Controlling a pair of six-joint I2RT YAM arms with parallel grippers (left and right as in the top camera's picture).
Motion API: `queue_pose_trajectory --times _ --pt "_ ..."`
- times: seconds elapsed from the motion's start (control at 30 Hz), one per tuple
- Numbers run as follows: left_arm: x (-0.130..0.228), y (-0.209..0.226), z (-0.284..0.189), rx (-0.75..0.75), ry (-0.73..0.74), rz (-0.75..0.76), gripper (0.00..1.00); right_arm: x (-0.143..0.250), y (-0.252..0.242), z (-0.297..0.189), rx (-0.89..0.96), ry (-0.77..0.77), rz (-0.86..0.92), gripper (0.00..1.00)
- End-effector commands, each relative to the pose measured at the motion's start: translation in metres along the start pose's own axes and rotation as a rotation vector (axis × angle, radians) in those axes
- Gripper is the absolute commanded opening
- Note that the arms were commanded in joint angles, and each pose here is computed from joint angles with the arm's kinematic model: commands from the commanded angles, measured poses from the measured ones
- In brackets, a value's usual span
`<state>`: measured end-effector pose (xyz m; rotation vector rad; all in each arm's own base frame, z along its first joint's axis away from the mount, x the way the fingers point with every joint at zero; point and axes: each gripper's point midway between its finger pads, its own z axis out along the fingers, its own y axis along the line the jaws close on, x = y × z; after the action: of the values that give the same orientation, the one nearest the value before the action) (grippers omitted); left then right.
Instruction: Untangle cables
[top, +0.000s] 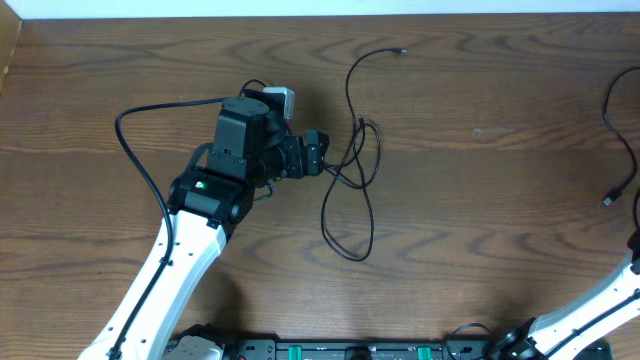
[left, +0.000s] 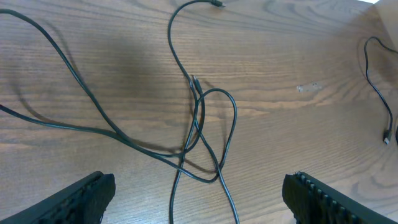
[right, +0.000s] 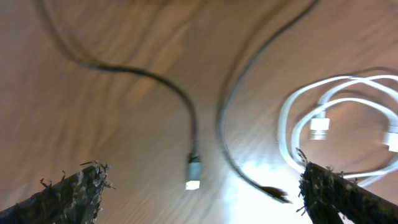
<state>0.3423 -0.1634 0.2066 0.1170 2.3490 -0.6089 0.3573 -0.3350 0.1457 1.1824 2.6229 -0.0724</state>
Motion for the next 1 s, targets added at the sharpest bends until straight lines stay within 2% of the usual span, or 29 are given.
queue_pose_trajectory --times 0.0,0.07,0.17,0.33,0.6,0.63,0.87,0.97 --pt "-0.001 0.001 0.000 -0.011 0.001 0.019 0.91 0.013 0.057 -0.013 -0.331 0.035 -0.133 0.99" --pt "-0.001 0.001 0.000 -0.011 0.001 0.019 0.91 0.022 0.082 -0.022 -0.466 0.052 -0.196 0.99" --pt "-0.001 0.001 0.000 -0.011 0.001 0.020 0.91 0.035 0.106 -0.029 -0.554 0.085 -0.244 0.99" --pt "-0.001 0.001 0.000 -0.011 0.001 0.019 0.91 0.061 0.145 -0.032 -0.576 0.151 -0.346 0.99" --pt "-0.001 0.001 0.000 -0.011 0.000 0.020 0.91 0.114 0.236 -0.039 -0.623 0.220 -0.568 0.99" --pt "-0.001 0.001 0.000 -0.011 0.000 0.020 0.91 0.129 0.259 -0.039 -0.636 0.225 -0.629 0.99" --pt "-0.001 0.001 0.000 -0.011 0.001 0.019 0.91 0.198 0.334 -0.022 -0.675 0.261 -0.824 0.99" --pt "-0.008 0.018 -0.001 -0.111 -0.034 0.021 0.91 0.238 0.360 -0.010 -0.684 0.301 -0.861 0.99"
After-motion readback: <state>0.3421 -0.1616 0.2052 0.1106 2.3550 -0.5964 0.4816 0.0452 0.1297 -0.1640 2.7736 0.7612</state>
